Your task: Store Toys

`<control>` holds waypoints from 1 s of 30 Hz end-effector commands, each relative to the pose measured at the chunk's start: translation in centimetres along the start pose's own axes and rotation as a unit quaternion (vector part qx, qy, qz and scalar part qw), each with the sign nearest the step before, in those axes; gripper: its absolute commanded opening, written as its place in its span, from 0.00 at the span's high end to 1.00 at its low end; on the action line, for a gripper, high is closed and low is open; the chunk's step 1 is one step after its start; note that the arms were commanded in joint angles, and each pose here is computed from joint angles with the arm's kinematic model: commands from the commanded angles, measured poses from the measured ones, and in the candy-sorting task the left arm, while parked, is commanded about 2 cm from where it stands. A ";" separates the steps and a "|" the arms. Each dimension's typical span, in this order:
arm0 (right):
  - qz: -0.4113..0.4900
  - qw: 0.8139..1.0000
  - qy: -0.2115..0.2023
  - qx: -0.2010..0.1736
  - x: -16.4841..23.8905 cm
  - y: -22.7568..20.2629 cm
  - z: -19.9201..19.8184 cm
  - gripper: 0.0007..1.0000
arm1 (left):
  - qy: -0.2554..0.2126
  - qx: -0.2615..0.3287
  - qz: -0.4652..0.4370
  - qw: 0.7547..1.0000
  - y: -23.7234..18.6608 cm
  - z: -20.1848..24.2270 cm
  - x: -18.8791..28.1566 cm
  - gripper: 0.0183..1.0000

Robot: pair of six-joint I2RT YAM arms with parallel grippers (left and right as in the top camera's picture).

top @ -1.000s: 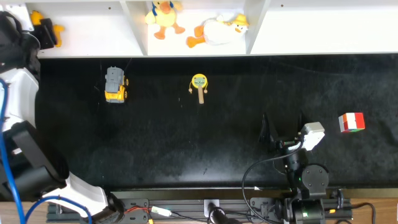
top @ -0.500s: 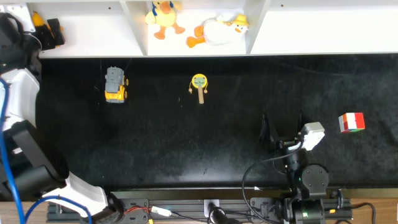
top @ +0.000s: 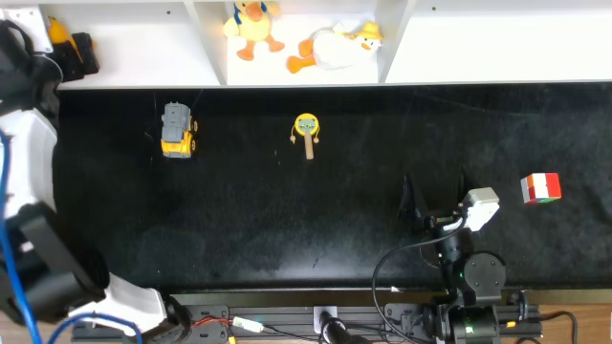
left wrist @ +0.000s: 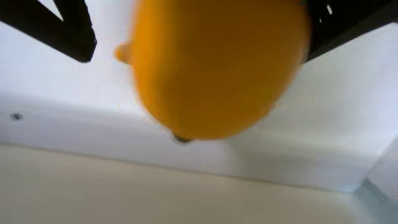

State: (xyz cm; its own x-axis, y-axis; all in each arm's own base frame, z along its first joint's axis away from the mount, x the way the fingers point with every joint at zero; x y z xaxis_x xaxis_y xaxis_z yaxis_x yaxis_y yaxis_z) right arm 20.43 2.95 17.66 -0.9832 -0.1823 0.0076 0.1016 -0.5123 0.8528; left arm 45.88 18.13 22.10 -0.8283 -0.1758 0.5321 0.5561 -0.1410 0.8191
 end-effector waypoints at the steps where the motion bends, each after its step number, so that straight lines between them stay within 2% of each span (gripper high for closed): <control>1: -0.001 1.000 -0.001 -0.004 0.0 -0.3 -0.2 0.00 | 0.017 -0.020 -0.039 0.999 3.8 0.4 6.1 0.00; 6: -0.001 1.000 -0.001 -0.004 0.0 -0.3 -0.2 0.01 | 0.009 -0.029 -0.019 0.999 3.6 -0.2 8.8 0.00; 14: -0.001 1.000 -0.001 -0.004 0.0 -0.3 -0.2 0.00 | -0.023 -0.021 0.059 0.998 1.0 -2.4 14.4 0.00; 21: -0.001 1.000 -0.001 -0.004 0.0 -0.3 -0.2 0.00 | -0.056 -0.026 0.059 0.996 -1.1 -5.9 19.0 0.00; 26: -0.001 1.000 -0.001 -0.004 0.0 -0.3 -0.2 0.00 | -0.093 -0.041 0.058 0.993 -4.0 -9.8 20.1 0.00; 30: -0.001 1.000 -0.001 -0.004 0.0 -0.3 -0.2 0.00 | -0.109 -0.052 0.088 0.989 -6.8 -13.2 18.5 0.00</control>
State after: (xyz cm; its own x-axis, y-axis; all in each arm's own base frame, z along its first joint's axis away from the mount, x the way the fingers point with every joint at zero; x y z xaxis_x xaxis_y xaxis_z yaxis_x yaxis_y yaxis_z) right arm 20.43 2.94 17.67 -0.9833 -0.1819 0.0072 0.1010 -0.5121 0.8530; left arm 27.73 4.60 26.42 -0.7480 -0.0054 0.6636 0.6451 -0.2408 0.7252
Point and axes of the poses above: each gripper's point midway between its finger pads, its own x axis back along the fingers, its own z axis along the line the jaws close on, y = z × x, the point moved 4 cm from there along x, back along the fingers, and after that the axes turned 15 degrees about -x, right-handed, at the moved point
